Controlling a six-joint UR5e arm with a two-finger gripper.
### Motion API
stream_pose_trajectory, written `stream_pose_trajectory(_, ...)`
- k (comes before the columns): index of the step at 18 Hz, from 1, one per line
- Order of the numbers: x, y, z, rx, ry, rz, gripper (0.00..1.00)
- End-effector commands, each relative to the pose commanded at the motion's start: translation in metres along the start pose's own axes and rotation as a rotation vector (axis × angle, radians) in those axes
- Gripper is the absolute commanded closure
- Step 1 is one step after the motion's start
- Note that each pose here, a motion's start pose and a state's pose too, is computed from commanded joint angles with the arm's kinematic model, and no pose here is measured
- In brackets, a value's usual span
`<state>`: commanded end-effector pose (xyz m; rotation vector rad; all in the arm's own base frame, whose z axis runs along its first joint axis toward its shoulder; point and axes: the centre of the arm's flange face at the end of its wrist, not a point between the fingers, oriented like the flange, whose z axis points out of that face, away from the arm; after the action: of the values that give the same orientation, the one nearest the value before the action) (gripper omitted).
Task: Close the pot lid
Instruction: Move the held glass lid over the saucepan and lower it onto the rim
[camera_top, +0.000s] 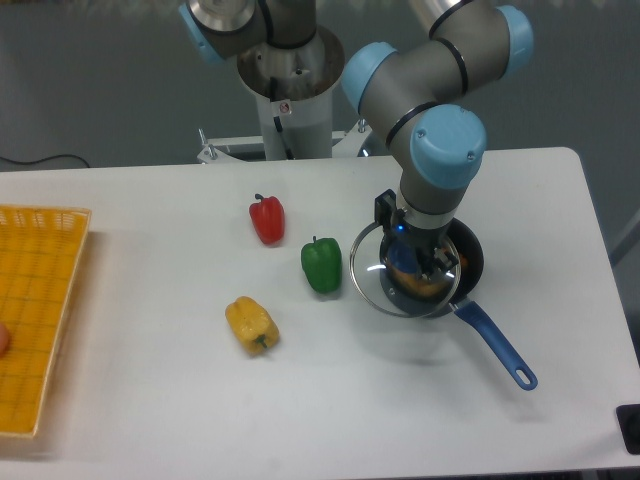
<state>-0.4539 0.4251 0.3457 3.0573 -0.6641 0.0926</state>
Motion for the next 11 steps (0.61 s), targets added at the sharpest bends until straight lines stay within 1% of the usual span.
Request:
stream_pose_trajectory(1, -0.002, 0.005, 0.001, -0.001, 0.001, -0.003, 0.45)
stream_pose_trajectory(6, -0.001, 0.021, 0.016, -0.039, 0.022, 0.057, 0.45)
stream_pose_trajectory(9, -0.001, 0.025, 0.026, -0.038, -0.003, 0.058, 0.45)
stream_pose_trajectory(11, -0.001, 0.029, 0.029, -0.037, -0.006, 0.063, 0.45)
